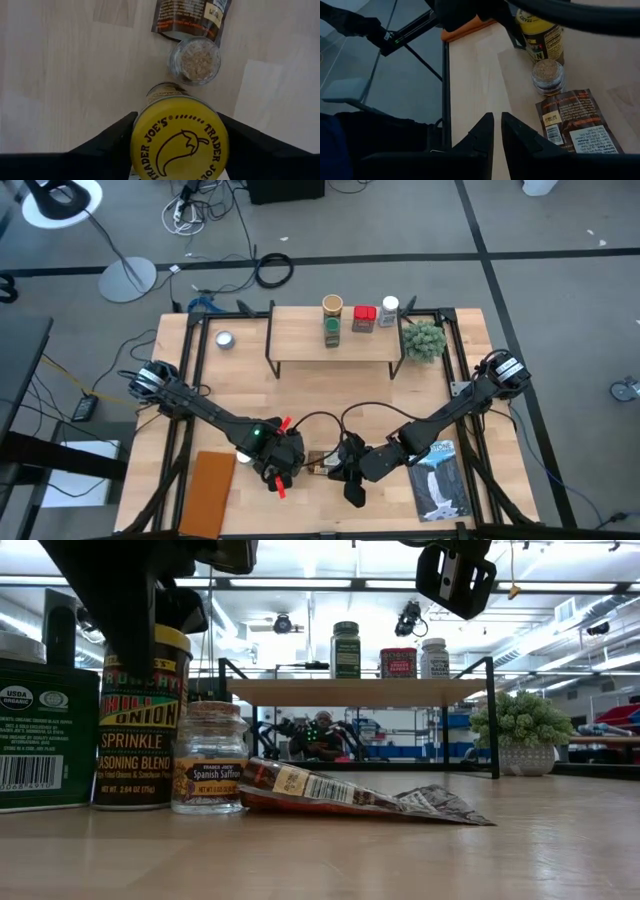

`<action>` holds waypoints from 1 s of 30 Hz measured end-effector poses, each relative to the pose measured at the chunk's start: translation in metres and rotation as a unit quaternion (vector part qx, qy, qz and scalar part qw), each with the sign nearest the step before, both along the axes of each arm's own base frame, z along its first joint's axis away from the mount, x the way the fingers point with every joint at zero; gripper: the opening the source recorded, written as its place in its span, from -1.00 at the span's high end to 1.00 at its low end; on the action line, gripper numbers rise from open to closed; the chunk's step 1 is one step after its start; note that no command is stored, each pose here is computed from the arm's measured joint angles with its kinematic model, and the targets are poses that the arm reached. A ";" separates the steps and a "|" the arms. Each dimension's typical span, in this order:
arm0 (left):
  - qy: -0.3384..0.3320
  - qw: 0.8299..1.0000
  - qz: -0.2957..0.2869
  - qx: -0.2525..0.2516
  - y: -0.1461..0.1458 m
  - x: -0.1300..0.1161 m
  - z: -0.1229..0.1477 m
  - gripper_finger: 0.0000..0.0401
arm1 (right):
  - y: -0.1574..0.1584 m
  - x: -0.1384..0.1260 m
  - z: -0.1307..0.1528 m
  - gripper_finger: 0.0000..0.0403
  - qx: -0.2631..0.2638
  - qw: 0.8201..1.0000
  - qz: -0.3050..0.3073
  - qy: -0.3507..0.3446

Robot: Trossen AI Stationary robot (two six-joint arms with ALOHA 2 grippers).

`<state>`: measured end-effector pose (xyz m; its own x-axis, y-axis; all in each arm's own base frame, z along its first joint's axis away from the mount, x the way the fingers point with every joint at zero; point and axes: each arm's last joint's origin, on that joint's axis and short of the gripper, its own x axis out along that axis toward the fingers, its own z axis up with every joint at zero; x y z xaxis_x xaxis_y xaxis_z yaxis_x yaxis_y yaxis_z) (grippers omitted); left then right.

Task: Shelf spices
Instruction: Put the yellow seasoning bottle on the shelf

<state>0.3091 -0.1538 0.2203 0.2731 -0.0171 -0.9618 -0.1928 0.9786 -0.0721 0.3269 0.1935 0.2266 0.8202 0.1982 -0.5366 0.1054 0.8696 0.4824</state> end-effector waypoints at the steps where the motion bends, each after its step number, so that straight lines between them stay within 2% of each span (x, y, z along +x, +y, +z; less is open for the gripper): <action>1: -0.001 1.000 0.000 -0.002 0.000 0.000 0.001 -0.22 | 0.000 0.000 0.000 0.81 0.000 1.000 0.000 0.000; 13: -0.001 1.000 -0.006 -0.019 -0.002 0.002 0.006 -0.18 | 0.000 0.000 0.000 0.81 0.006 1.000 -0.001 0.002; 19: 0.009 0.999 -0.034 -0.028 -0.001 0.002 0.010 -0.17 | 0.000 0.000 0.000 0.81 0.007 1.000 0.000 0.002; 24: 0.015 0.998 -0.058 -0.014 0.004 0.005 0.034 -0.17 | 0.001 0.001 0.002 0.81 0.013 1.000 0.001 -0.007; 30: 0.007 0.992 -0.122 0.019 0.017 0.010 0.081 -0.17 | 0.001 0.001 0.002 0.81 0.014 1.000 0.001 -0.008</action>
